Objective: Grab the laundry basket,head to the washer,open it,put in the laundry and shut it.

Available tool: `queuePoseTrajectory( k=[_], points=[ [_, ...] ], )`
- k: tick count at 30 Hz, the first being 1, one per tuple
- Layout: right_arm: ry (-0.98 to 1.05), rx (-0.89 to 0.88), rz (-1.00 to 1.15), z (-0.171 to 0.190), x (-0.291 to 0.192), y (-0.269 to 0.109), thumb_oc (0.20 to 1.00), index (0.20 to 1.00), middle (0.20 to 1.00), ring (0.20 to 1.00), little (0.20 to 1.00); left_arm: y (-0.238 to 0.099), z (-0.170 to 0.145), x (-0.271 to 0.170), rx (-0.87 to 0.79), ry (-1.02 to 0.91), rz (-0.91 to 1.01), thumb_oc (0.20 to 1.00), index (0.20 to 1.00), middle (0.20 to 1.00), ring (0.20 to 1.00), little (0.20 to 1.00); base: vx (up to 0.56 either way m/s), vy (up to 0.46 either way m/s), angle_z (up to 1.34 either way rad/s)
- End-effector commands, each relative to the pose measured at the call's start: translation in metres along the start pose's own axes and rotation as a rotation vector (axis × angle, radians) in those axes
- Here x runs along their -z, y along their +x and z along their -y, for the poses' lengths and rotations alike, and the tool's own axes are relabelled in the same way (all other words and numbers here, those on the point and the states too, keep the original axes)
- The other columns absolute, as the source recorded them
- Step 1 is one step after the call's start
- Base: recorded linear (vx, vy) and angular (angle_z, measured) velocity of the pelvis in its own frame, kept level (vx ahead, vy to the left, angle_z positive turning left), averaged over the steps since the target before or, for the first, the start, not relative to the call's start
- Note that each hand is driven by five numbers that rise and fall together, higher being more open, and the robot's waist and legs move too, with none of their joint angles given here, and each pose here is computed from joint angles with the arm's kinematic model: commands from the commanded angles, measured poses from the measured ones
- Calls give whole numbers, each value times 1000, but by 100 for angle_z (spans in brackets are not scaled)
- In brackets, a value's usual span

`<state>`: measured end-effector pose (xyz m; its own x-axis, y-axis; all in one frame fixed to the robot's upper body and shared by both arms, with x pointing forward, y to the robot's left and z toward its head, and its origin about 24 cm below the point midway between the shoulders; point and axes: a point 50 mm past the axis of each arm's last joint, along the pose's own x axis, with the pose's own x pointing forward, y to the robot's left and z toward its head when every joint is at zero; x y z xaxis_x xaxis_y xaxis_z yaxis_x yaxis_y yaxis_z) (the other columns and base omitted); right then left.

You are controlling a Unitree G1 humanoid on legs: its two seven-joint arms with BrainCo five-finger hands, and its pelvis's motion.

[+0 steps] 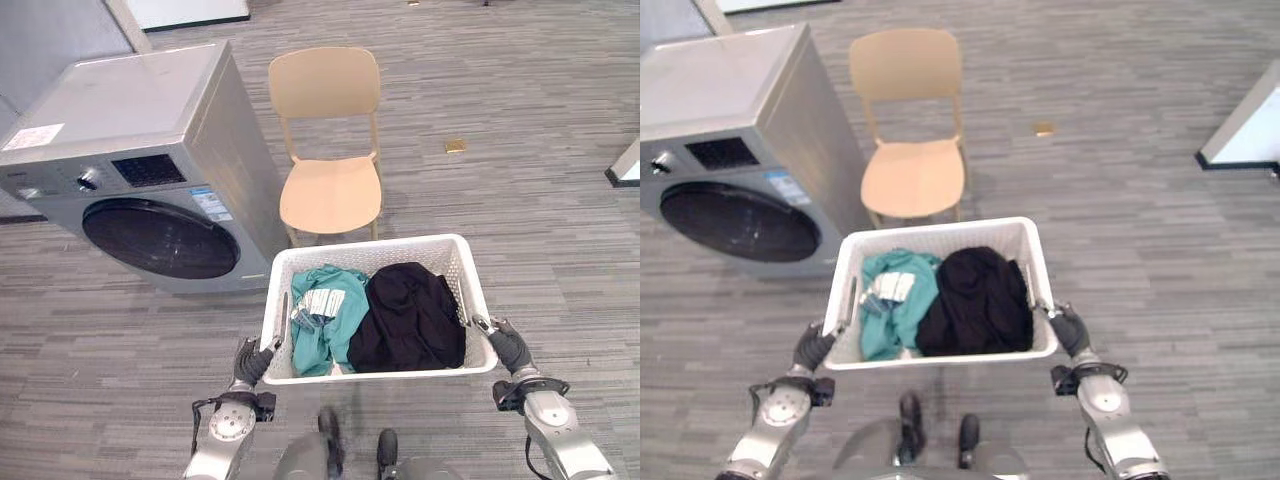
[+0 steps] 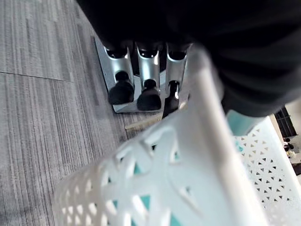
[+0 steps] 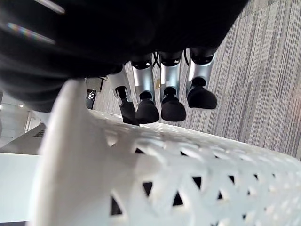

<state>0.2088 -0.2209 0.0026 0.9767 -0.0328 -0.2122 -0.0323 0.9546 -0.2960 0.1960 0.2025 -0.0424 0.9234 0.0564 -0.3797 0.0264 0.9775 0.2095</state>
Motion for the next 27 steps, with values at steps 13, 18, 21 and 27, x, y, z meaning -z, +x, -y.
queuePoseTrajectory(
  k=[13,18,21,27],
  points=[
    [137,-27,235,-15,-42,5,200,200,200,200,200,0,9,-36,105,-13,199,200,200,200,200,200,363,151,-30],
    [130,-64,246,-21,-46,8,200,200,200,200,200,0,0,-41,87,4,216,200,200,200,200,200,209,100,-2],
    [133,-72,242,-23,-46,9,200,200,200,200,200,-2,-1,-40,84,-2,217,200,200,200,200,200,184,11,-2],
    [147,-41,213,-19,-37,4,200,200,200,200,200,1,-2,-41,62,3,225,200,200,200,200,200,232,-104,26]
  ],
)
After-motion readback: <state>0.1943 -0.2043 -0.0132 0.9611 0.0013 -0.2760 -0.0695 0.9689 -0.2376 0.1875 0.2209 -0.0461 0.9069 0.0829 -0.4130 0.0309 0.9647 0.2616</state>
